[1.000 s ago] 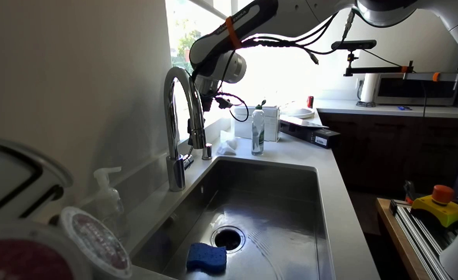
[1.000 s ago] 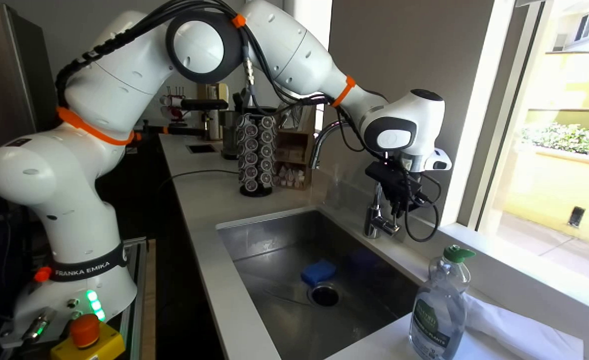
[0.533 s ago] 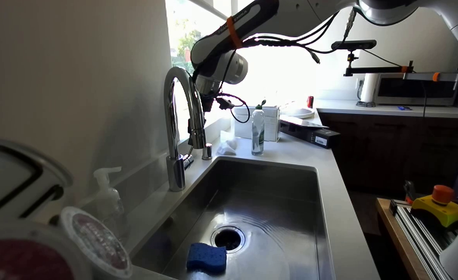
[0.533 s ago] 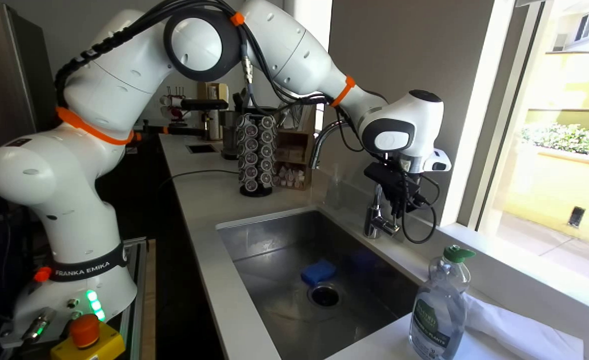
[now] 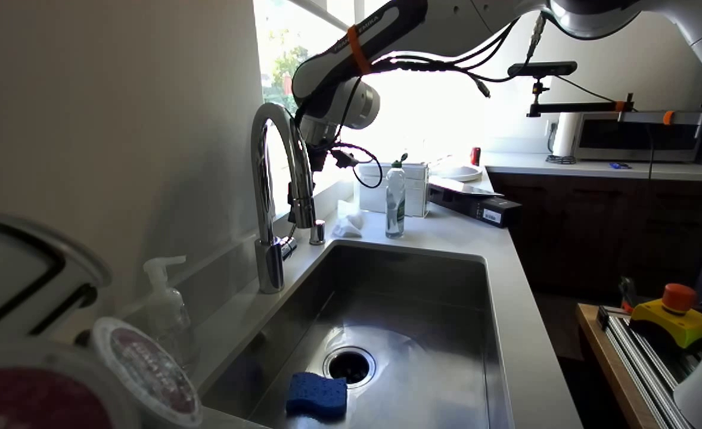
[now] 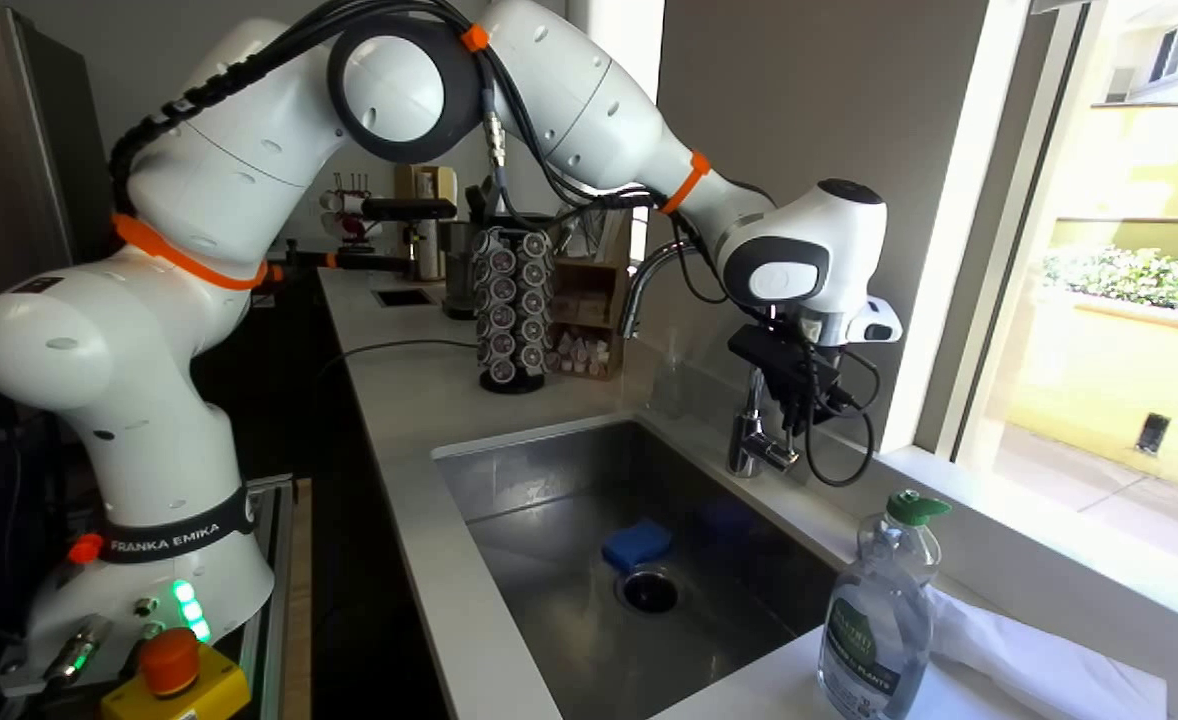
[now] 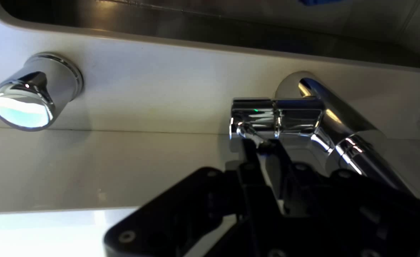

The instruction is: Close the tap

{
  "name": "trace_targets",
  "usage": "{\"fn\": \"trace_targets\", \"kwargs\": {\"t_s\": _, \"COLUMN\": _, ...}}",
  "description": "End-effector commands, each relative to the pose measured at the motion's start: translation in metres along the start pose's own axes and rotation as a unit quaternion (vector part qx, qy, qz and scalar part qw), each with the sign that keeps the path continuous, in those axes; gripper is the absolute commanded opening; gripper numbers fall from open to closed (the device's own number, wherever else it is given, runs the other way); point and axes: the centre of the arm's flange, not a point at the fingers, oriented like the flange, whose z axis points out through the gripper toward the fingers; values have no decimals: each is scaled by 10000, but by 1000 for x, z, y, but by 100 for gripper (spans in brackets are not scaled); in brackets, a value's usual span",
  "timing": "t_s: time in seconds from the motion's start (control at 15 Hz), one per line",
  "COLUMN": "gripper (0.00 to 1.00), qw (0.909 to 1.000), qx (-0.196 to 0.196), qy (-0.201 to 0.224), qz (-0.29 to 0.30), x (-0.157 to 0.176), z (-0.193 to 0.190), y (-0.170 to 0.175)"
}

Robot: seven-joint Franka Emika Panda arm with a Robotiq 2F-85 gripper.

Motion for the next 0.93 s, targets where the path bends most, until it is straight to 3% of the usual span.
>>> {"fn": "trace_targets", "kwargs": {"t_s": 0.0, "gripper": 3, "qw": 9992, "qx": 206, "qy": -181, "qz": -298, "x": 9, "z": 9, "y": -23}}
{"fn": "trace_targets", "kwargs": {"t_s": 0.87, "gripper": 3, "qw": 9958, "qx": 346, "qy": -126, "qz": -842, "x": 27, "z": 13, "y": -43}}
